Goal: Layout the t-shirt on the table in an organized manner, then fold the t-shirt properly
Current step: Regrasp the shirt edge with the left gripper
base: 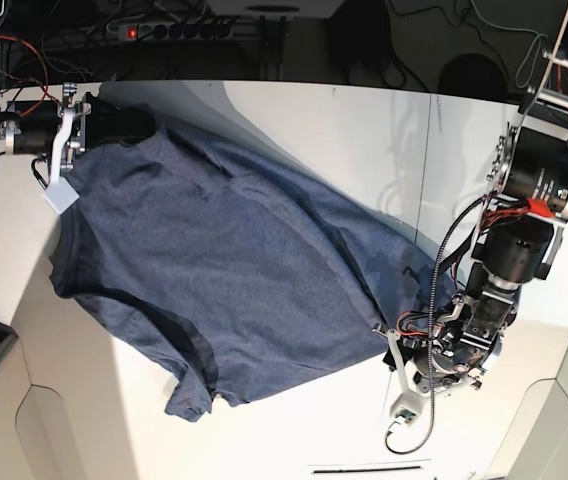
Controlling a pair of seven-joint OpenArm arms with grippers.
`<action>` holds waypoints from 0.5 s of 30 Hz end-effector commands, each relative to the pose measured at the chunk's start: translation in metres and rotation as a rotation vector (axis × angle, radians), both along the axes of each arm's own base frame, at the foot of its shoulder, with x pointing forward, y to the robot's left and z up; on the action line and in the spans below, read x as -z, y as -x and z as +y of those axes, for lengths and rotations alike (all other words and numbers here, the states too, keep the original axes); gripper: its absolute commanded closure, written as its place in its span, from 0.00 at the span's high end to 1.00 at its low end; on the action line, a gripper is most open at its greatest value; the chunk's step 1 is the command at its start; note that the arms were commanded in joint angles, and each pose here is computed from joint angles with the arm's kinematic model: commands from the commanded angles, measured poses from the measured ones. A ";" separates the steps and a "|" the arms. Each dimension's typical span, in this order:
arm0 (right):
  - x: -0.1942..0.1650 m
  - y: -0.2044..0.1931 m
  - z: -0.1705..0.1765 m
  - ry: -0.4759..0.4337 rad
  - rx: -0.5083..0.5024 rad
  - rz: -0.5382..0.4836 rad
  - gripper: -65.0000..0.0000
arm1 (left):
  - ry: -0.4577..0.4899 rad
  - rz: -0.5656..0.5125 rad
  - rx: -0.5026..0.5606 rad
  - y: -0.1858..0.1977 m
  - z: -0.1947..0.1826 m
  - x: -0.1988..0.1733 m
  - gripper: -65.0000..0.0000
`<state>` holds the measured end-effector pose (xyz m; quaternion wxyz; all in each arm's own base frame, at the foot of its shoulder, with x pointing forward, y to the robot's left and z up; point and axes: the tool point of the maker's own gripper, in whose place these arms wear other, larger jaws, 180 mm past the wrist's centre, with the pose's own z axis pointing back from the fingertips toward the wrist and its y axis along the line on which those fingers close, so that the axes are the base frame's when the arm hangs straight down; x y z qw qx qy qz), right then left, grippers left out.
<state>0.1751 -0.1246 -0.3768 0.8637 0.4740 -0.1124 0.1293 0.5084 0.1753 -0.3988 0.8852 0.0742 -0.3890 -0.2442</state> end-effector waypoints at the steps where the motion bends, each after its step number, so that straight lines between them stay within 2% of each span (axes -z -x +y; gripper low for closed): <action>1: -0.008 -0.006 -0.004 -0.003 0.001 -0.031 0.00 | -0.007 -0.064 -0.029 -0.020 0.009 -0.024 0.46; 6: -0.008 -0.006 -0.004 -0.002 0.001 -0.031 0.00 | 0.027 -0.011 -0.102 -0.012 0.025 -0.003 0.46; 10: -0.008 -0.006 -0.004 -0.002 0.001 -0.031 0.00 | 0.058 0.031 -0.115 0.005 0.021 0.020 0.46; 12: -0.008 -0.006 -0.004 -0.002 0.001 -0.031 0.00 | 0.039 0.056 -0.106 0.016 0.023 0.034 0.46; 15: -0.008 -0.006 -0.004 -0.002 0.001 -0.031 0.00 | -0.060 0.086 -0.090 0.033 0.037 0.051 0.46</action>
